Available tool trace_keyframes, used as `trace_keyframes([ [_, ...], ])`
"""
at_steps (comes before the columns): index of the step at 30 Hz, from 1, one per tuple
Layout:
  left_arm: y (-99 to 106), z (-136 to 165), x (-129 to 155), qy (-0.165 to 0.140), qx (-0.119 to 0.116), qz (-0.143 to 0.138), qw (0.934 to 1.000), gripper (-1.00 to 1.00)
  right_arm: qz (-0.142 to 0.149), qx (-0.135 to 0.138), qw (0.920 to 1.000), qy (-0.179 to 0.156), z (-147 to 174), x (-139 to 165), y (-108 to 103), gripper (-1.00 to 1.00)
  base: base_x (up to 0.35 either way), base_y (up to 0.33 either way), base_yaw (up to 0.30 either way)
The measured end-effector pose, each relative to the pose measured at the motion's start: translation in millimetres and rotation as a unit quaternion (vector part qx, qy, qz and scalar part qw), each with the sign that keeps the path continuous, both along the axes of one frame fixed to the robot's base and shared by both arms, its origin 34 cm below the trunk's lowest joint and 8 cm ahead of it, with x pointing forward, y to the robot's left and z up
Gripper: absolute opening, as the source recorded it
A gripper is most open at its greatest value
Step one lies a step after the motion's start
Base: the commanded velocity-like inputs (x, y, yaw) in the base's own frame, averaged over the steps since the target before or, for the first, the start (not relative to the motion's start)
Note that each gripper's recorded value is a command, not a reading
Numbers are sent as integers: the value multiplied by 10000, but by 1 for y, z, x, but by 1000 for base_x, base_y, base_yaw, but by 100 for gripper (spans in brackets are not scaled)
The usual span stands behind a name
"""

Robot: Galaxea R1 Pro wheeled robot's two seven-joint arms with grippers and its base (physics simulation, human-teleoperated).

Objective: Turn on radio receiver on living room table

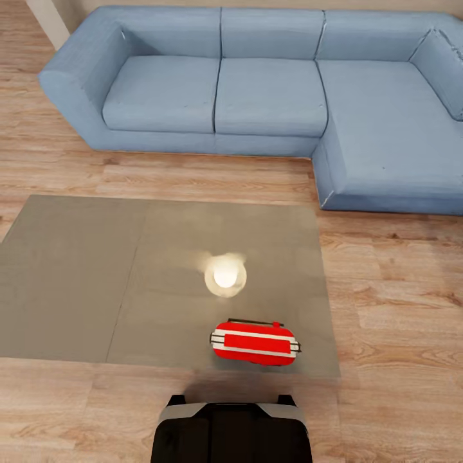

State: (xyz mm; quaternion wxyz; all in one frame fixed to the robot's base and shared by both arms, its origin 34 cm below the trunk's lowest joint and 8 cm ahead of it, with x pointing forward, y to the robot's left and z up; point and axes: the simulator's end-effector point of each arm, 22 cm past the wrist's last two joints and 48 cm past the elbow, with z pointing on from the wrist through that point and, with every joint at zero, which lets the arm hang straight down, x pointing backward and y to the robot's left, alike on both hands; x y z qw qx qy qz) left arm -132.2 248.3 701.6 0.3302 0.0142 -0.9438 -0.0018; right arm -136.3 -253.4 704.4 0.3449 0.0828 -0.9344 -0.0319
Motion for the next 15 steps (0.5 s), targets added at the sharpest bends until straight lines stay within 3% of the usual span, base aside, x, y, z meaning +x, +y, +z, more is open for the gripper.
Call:
trace_keyframes([
  [15, 0, 5, -6, 104, -1, 1, 9999, 100, 9, 12, 9999, 99, 5, -6, -1, 100, -3, 0, 0],
])
